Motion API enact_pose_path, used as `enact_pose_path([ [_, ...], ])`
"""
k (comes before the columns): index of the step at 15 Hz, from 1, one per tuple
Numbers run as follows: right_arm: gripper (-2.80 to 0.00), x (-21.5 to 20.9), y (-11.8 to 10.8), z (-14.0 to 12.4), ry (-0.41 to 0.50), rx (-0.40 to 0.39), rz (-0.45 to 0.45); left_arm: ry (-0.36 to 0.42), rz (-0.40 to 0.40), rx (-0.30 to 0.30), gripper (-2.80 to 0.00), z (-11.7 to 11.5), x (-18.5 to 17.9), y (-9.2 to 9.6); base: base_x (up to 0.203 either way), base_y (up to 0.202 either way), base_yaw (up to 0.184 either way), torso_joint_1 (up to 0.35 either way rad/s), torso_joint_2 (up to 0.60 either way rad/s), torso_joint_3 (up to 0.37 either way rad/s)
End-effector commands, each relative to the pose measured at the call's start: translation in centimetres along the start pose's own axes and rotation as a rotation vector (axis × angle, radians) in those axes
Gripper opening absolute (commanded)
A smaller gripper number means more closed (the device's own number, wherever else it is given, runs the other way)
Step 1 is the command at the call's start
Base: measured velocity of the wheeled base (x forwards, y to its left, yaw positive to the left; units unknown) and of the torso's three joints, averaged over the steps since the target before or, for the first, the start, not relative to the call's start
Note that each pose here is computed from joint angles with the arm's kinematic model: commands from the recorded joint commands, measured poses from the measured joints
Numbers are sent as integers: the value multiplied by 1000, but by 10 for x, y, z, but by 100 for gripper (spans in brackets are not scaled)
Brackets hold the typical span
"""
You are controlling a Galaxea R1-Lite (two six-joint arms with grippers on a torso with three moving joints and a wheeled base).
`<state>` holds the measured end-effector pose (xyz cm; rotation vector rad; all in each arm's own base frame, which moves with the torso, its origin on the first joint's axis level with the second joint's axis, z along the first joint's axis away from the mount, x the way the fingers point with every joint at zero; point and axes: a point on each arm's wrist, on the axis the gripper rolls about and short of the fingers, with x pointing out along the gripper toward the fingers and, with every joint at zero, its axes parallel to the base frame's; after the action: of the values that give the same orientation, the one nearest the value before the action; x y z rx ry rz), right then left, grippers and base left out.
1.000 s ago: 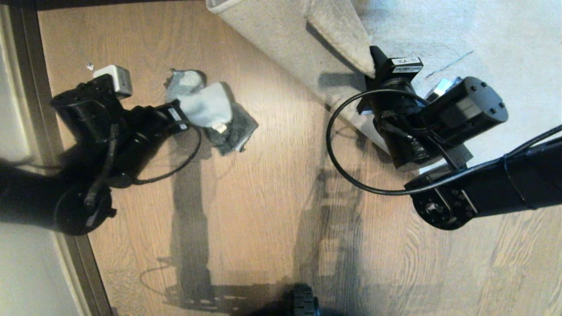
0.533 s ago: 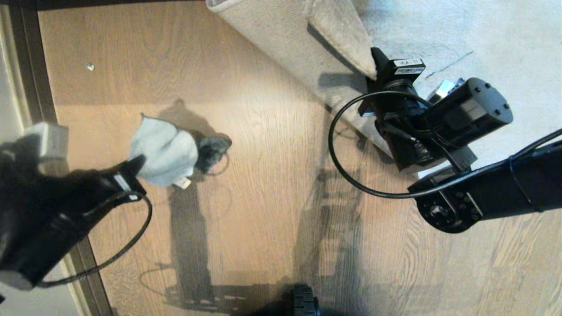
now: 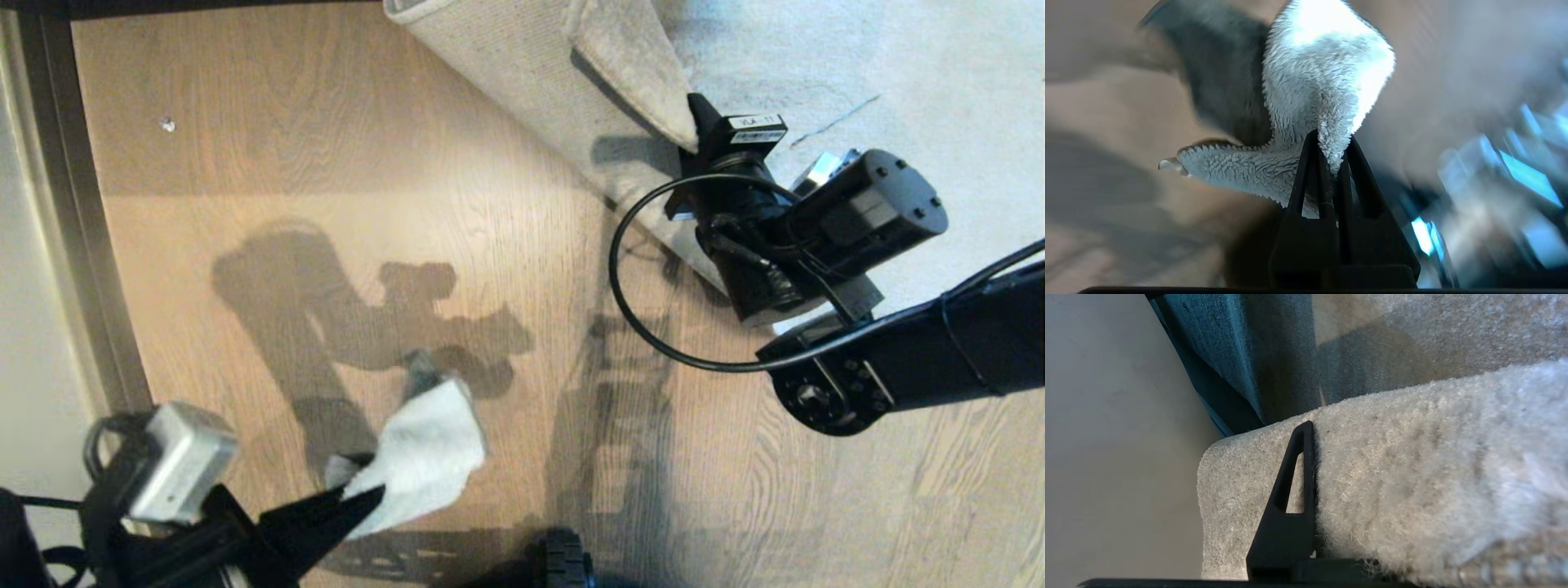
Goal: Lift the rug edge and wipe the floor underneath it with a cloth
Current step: Wipe the floor under the carpet with a rag
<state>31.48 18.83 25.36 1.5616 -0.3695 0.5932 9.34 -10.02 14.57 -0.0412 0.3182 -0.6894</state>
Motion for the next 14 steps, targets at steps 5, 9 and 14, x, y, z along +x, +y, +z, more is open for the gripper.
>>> enact_pose_path([
  [5,-280,1,3,6,-25,12,40,129,-81,49,-280,3,70,-33,0,0,0,0,0,0],
  [9,-280,3,3,11,-38,0,43,41,-95,31,-280,21,131,-51,0,0,0,0,0,0],
  [14,-280,3,2,13,-44,-6,41,-50,-69,9,-280,41,196,-58,0,0,0,0,0,0],
])
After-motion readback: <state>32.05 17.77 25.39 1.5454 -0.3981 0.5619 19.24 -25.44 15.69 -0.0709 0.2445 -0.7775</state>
